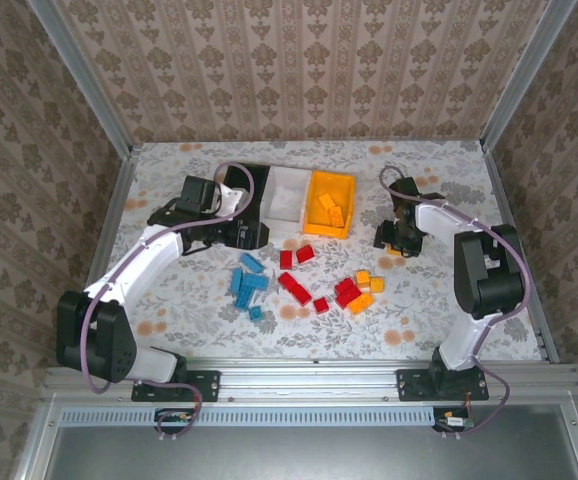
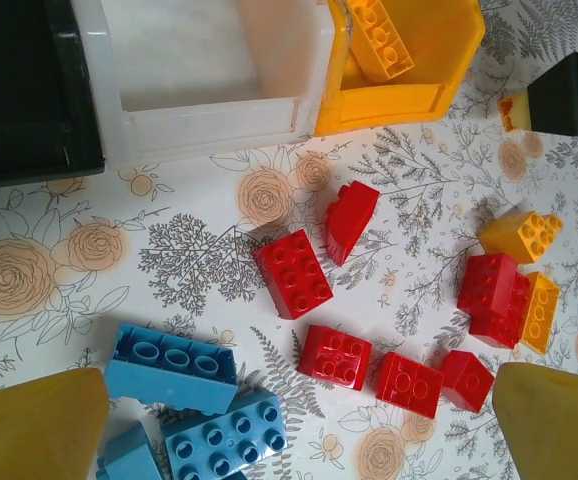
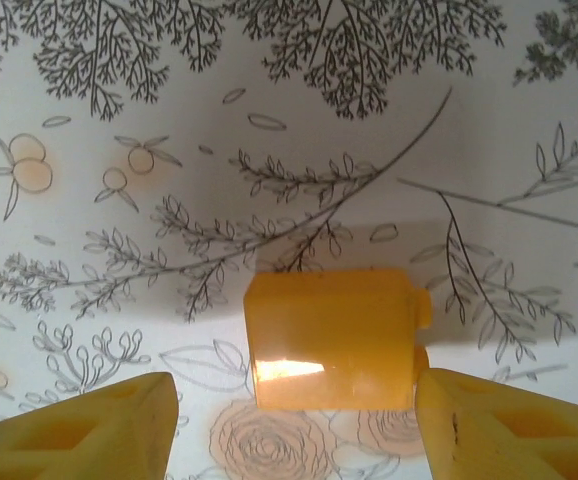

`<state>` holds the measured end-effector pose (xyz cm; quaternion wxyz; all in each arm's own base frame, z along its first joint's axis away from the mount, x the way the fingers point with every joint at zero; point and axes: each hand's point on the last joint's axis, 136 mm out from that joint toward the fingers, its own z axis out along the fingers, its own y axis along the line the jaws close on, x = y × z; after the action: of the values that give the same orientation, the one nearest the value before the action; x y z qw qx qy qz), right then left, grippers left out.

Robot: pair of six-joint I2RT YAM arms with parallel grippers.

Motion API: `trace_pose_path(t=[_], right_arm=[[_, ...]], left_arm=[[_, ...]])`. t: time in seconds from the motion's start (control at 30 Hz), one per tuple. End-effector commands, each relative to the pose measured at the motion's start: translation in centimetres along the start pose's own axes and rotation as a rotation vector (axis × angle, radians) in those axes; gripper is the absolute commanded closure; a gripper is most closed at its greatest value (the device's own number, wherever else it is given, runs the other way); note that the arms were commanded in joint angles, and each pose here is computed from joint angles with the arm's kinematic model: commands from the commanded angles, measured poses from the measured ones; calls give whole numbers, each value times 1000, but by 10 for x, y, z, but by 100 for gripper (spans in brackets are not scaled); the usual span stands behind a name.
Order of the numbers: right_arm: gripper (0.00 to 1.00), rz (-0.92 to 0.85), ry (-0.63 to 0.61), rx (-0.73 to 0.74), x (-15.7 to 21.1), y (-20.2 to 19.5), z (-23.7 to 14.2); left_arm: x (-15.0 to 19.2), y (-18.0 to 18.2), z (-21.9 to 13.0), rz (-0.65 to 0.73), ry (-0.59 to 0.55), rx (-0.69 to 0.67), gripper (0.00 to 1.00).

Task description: Sort the legos into containers by color

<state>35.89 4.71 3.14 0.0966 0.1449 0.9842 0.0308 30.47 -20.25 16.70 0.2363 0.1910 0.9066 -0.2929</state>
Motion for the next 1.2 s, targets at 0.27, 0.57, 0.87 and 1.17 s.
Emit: trace_pose_path(t=[0.27, 0.57, 0.87, 1.17], right_arm=[[38, -19, 24, 72, -3, -13, 11], [48, -11, 25, 78, -7, -13, 19], [58, -6, -16, 56, -14, -10, -1], [60, -37, -174, -75, -38, 29, -90]], left_arm=[[-2, -5, -5, 38, -7, 11, 0], [-2, -6, -5, 37, -6, 11, 0], [-1, -5, -3, 34, -1, 15, 0], [-3, -8, -4, 33, -10, 26, 0]])
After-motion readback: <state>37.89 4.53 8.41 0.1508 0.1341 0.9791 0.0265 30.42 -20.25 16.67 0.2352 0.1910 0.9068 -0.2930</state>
